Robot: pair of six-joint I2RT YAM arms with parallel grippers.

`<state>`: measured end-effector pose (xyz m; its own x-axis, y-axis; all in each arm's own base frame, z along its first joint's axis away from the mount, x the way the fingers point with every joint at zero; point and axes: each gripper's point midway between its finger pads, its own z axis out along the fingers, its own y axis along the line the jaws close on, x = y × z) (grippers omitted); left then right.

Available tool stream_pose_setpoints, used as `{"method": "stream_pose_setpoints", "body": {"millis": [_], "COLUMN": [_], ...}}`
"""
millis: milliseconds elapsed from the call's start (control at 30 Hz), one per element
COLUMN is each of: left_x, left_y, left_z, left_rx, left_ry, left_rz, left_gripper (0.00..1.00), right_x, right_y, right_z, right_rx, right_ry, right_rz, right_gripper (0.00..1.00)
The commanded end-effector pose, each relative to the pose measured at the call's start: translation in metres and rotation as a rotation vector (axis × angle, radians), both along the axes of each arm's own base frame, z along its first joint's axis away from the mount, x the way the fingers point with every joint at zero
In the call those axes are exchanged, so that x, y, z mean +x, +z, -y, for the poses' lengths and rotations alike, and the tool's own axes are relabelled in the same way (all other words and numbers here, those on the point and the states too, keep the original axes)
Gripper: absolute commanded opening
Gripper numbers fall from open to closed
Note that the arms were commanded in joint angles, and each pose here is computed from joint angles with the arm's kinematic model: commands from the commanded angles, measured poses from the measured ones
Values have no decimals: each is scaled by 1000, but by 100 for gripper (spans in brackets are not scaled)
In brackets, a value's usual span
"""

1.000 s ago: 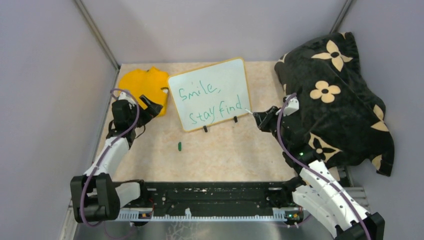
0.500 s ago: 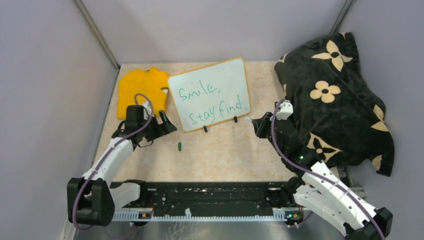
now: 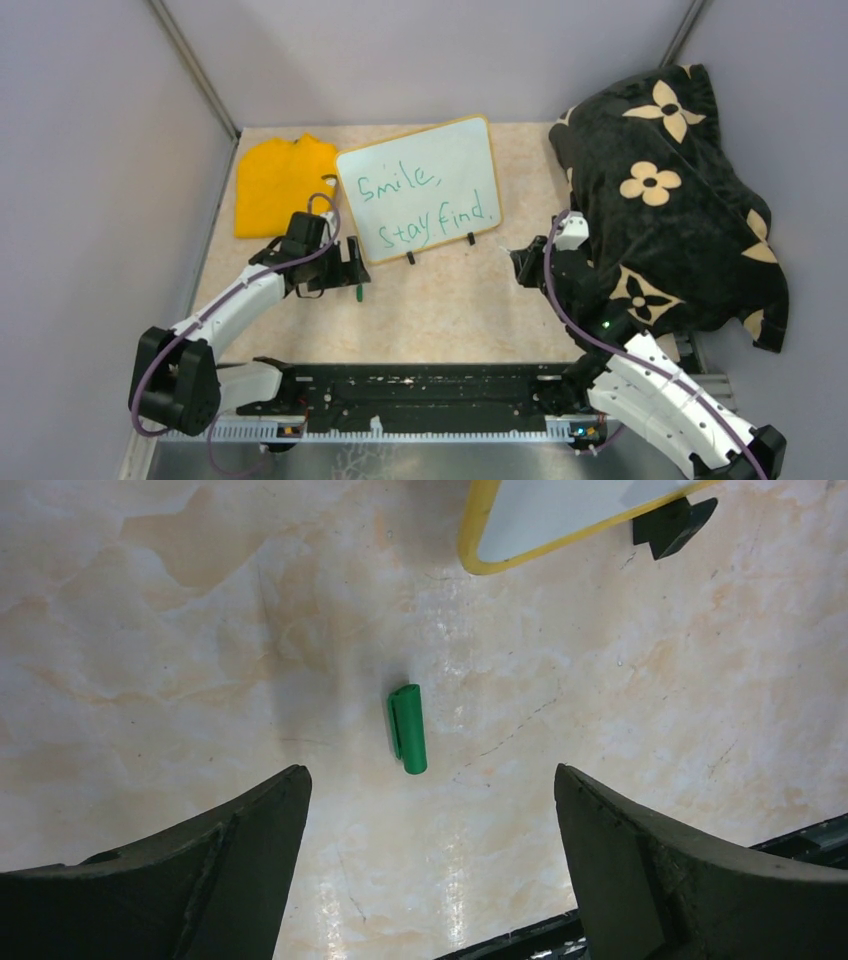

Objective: Write a sentence on the whiteboard
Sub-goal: Close the whiteboard marker at the center of the board.

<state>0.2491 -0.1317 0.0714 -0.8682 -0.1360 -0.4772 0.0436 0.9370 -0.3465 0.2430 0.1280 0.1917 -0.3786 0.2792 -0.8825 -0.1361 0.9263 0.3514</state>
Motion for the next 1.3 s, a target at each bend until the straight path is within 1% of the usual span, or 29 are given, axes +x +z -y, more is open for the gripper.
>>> {"method": "stream_pose_setpoints", "body": {"millis": [0,167,300,467,700,833,967,1033,1100,1133,1200,1267], "left_x": [2,-8,-7,0,8,18,24,26,25,24,20,17], "left_y": [8,0,2,8,22,45,73,82,90,93,95,92], "left_z": [4,12,19,15,14,-7,-25,-29,-26,-21,-6,9], "left_rx": [6,15,42,80,79,111,76,42,9,-1,-10,-33], "left_ry": [-36,-70,-85,-72,-61,64,218,249,219,173,40,-57], "left_rz": [16,-7,19,79,126,246,400,481,547,571,582,557], "left_gripper": [94,88,85,84,88,92,97,99,99,99,99,99], "right_x": [-3,-4,-4,-5,-7,-7,-6,-6,-6,-6,-6,-6], "right_y": [8,6,6,6,8,7,7,7,7,7,7,7], "right_z": [5,8,7,7,10,12,12,12,12,12,12,12], "right_rx": [11,11,16,14,17,13,13,15,14,14,13,13], "right_ry": [-9,-17,-14,-13,-21,-25,-29,-30,-30,-31,-31,-31], "right_rz": [42,48,50,47,56,58,62,61,62,62,60,60], "right_gripper": [0,0,0,0,0,0,0,0,0,0,0,0]}}
